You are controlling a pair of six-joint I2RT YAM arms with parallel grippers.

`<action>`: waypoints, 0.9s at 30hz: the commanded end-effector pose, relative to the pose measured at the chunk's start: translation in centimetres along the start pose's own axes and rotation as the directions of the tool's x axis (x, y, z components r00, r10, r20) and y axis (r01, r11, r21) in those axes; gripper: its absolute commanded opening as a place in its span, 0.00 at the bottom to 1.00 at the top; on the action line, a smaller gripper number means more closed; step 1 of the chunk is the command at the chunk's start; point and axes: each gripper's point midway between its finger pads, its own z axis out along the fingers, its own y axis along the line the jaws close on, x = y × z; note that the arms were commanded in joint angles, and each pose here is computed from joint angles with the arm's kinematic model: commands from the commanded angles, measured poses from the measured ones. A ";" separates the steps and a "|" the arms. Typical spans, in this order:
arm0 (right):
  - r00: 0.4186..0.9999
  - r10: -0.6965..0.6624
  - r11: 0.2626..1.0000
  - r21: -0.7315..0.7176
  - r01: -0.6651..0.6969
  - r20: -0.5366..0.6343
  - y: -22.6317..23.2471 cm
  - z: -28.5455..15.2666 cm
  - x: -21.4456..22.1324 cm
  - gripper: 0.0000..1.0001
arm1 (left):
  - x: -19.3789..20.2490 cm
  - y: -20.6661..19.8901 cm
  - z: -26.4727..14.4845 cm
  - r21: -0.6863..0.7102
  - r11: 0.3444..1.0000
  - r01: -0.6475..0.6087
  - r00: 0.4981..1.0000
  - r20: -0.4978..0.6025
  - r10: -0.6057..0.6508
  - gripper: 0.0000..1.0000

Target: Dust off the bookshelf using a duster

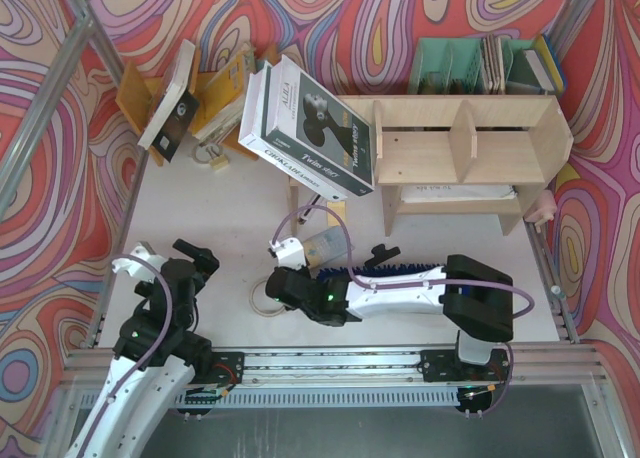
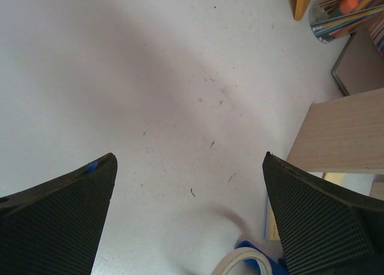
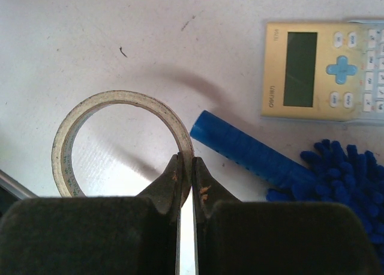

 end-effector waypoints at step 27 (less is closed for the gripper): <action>0.998 -0.068 0.996 0.058 0.068 0.014 3.9 4.6 -0.7 0.42 | -0.8 0.8 -0.3 -0.035 0.999 0.024 0.999 0.035 -0.022 0.98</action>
